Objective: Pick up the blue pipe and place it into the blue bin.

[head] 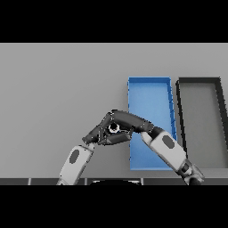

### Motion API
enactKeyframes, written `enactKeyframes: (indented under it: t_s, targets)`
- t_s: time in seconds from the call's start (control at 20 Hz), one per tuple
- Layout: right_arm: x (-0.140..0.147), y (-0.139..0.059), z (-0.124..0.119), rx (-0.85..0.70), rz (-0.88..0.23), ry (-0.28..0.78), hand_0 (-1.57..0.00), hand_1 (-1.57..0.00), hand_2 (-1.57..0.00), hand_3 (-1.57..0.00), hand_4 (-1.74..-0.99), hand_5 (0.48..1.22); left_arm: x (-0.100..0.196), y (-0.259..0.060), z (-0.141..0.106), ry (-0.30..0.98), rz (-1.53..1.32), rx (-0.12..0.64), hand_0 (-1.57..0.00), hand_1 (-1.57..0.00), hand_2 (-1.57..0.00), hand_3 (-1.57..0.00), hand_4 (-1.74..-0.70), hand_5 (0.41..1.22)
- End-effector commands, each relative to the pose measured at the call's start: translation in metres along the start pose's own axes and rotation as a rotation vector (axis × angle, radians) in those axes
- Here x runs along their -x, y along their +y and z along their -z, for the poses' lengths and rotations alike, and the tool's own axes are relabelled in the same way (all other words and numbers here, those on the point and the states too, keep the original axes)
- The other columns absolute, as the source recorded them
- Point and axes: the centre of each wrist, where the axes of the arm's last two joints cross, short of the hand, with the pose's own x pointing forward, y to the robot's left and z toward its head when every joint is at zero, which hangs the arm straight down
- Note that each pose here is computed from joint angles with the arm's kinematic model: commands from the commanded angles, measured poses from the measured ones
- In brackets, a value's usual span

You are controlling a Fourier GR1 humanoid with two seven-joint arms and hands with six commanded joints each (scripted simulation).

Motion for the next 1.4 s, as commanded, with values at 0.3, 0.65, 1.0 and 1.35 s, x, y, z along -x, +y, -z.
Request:
enactKeyframes:
  t_s: [0.3, 0.65, 1.0, 1.35]
  targets:
    - [-0.002, 0.005, 0.0, 0.052, -0.009, 0.01, -1.56, -1.56, -1.56, -1.55, -1.736, 1.205, -0.002, 0.008, -0.003, -0.002, 0.089, 0.009, -0.94, -0.86, -0.83, -0.75, -1.37, 1.221]
    - [-0.006, 0.007, 0.002, 0.075, -0.018, 0.061, -1.57, -1.57, -1.57, -1.57, -1.74, 1.218, 0.001, 0.012, -0.007, 0.066, 0.117, 0.027, -0.2, -0.18, -0.17, -0.16, -1.0, 0.77]
    - [-0.004, 0.007, 0.001, 0.08, 0.068, 0.016, -1.57, -1.57, -1.57, -1.57, -1.741, 1.22, 0.001, 0.01, -0.009, 0.112, 0.109, 0.005, -0.04, -0.04, -0.04, -0.03, -0.94, 0.495]
    - [-0.063, -0.031, 0.011, 0.104, 0.202, -0.065, -1.57, -1.57, -1.57, -1.57, -1.741, 1.221, 0.005, 0.009, -0.011, 0.127, 0.112, 0.012, -0.01, -0.01, -0.01, -0.01, -0.91, 0.45]
